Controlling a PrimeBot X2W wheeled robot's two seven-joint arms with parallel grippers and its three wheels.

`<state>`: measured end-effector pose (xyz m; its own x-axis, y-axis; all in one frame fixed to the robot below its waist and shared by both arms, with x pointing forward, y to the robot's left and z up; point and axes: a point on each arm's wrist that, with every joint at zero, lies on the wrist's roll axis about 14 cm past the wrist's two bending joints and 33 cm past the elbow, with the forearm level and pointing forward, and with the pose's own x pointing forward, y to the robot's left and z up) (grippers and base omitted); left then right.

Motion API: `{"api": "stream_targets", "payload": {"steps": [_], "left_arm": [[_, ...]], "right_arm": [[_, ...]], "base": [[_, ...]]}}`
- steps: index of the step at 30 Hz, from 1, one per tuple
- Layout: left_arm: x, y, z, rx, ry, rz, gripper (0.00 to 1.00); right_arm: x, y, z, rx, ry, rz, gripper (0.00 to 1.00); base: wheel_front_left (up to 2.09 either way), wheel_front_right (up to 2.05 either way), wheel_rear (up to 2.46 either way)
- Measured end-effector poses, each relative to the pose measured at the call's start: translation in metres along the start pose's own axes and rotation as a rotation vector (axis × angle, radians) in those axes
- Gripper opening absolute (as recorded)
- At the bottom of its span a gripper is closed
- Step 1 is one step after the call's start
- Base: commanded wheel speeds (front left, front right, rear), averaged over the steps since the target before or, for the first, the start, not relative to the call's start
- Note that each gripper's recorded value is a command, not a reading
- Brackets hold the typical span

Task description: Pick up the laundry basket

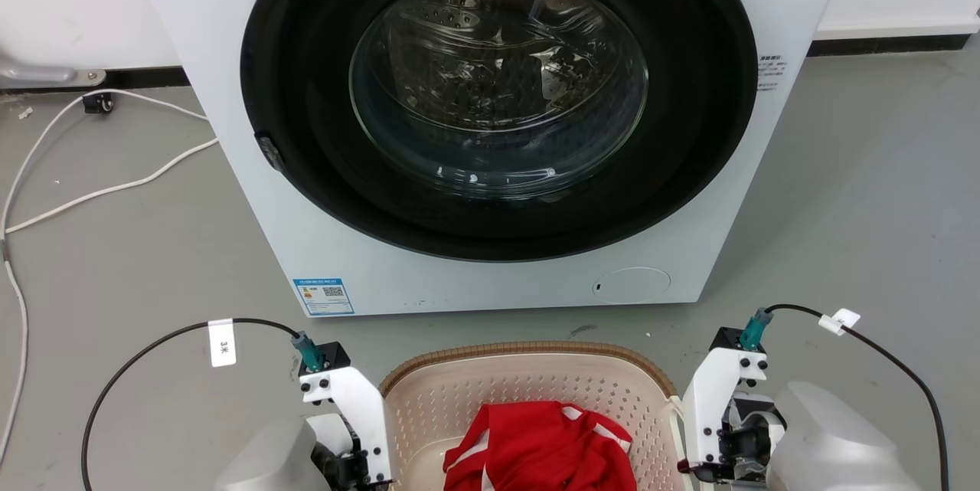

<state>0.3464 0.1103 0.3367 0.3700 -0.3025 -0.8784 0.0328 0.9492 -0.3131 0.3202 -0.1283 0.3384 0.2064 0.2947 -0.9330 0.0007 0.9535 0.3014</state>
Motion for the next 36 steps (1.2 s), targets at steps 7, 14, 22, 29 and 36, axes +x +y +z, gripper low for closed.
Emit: {"api": "stream_targets", "payload": {"steps": [7, 14, 22, 29, 36], "left_arm": [[0.0006, -0.0005, 0.0003, 0.002, -0.002, -0.001, 0.00], [0.0012, -0.0007, -0.0001, 0.002, 0.000, -0.001, 0.00], [0.0020, -0.0008, -0.0008, 0.001, 0.004, -0.002, 0.00], [0.0022, -0.0003, -0.0008, 0.001, 0.005, -0.001, 0.00], [0.0023, -0.0002, -0.0002, 0.003, 0.002, 0.000, 0.00]], "right_arm": [[-0.0001, -0.0004, 0.0001, 0.009, -0.001, 0.003, 0.00], [0.0003, -0.0009, -0.0001, 0.011, 0.000, 0.002, 0.00], [0.0006, -0.0014, -0.0004, 0.017, 0.002, 0.004, 0.00], [0.0008, -0.0012, -0.0008, 0.018, 0.004, 0.004, 0.00], [0.0007, -0.0012, -0.0012, 0.018, 0.004, 0.004, 0.00]], "base": [[0.00, 0.00, 0.00], [0.00, 0.00, 0.00], [0.00, 0.00, 0.00], [0.00, 0.00, 0.00], [0.00, 0.00, 0.00]]}}
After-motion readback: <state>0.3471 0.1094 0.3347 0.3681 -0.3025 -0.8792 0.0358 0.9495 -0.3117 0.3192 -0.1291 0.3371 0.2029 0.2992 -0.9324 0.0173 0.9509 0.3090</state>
